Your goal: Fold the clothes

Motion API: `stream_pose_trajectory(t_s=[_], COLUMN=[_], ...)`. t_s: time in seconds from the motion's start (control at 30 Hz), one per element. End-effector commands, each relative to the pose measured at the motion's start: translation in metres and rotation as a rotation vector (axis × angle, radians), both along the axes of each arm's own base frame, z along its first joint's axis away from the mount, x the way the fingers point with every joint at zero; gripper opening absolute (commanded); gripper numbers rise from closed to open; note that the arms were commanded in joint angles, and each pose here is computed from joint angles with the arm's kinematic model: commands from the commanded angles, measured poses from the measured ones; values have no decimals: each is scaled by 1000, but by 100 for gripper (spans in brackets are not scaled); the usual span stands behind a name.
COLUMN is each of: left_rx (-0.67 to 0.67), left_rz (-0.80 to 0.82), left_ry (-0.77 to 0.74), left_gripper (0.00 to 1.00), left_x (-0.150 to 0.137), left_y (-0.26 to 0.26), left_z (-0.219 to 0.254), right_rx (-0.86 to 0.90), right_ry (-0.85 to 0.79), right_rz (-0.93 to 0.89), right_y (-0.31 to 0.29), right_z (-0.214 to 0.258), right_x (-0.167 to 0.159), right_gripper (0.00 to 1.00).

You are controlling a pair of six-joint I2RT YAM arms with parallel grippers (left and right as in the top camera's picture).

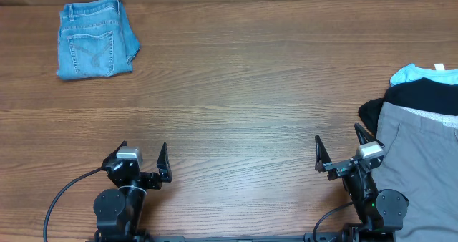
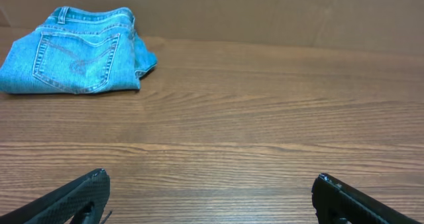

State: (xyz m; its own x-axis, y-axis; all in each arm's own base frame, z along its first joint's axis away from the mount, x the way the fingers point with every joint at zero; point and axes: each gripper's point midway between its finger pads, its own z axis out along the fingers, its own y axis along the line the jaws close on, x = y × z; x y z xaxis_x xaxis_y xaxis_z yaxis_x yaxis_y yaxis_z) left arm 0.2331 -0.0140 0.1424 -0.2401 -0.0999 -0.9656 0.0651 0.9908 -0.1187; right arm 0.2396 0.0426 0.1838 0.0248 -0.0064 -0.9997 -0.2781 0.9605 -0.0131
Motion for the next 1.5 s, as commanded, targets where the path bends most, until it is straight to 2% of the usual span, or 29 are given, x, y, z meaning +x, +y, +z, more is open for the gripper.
stream_pose_trajectory(t_s=[0.0,0.13,0.3,0.43,0.57,0.73,0.77,1.03,1.27,1.47], left_rx=[-5,-10,-32,-23,-2,-3,-5,-12,-57,-89], left_rz=[-15,-21,-91,-88,-2,8,8,7,-46,-50], left_ry=[-5,-29,-83,-132,-114,84,182,570,863,1016], left_gripper=[100,100,100,100,100,100,100,100,100,100], left_x=[0,1,0,-5,-9,0,8,41,55,53], left_y=[-3,-4,-17,-16,-1,1,1,1,-10,-13], left_z=[-1,5,22,52,88,105,107,113,92,63], right_rx=[-4,3,133,172,177,187,190,204,214,232], right_ry=[-9,0,57,36,63,196,265,621,961,1151], right_rz=[3,39,57,56,4,-53,-59,-92,-115,-112], right_y=[0,6,9,8,1,-6,-7,-10,-12,-11], right_z=[-1,-3,-5,20,53,74,77,73,54,15], right_x=[0,-2,-3,-8,-16,-13,-8,31,70,89], right_gripper=[100,100,100,100,100,100,100,100,100,100])
